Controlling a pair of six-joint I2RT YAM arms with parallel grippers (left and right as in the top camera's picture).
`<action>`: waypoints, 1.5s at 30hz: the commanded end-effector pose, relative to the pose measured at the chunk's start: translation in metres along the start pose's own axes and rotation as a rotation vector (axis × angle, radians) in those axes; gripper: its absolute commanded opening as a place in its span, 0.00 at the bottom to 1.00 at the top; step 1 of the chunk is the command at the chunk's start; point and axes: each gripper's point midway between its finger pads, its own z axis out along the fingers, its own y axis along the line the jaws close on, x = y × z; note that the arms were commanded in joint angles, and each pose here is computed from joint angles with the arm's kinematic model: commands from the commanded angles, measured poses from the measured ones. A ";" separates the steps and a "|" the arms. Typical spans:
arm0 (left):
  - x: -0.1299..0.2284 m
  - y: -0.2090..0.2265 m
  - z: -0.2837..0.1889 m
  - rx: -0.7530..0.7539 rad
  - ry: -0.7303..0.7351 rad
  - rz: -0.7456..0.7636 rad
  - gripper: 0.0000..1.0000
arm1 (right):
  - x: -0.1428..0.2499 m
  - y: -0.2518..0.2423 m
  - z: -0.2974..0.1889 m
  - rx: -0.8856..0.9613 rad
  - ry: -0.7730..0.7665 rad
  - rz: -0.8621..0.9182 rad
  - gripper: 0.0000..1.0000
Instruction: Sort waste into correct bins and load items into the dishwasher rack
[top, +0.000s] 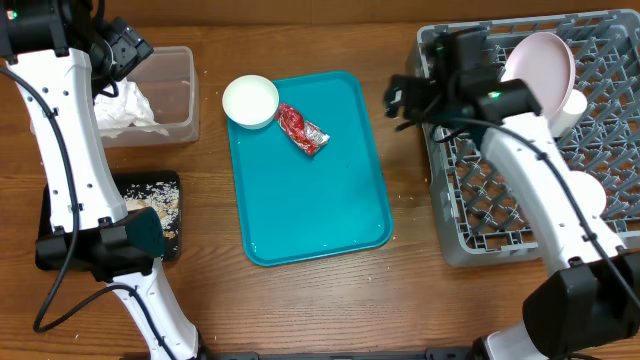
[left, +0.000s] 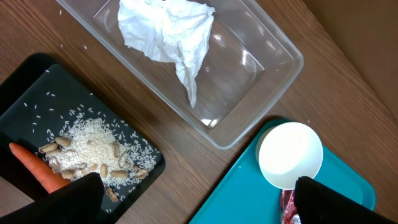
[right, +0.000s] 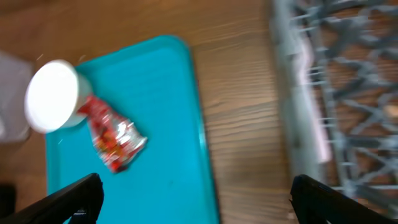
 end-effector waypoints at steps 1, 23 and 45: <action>0.002 -0.001 0.004 -0.004 0.013 0.023 1.00 | -0.014 -0.012 -0.007 0.021 -0.037 0.030 1.00; 0.015 -0.018 0.003 0.091 0.092 -0.034 1.00 | -0.017 -0.020 -0.008 0.031 -0.043 0.044 1.00; 0.226 -0.160 0.002 0.283 0.364 0.591 1.00 | -0.017 -0.020 -0.008 0.031 -0.043 0.045 1.00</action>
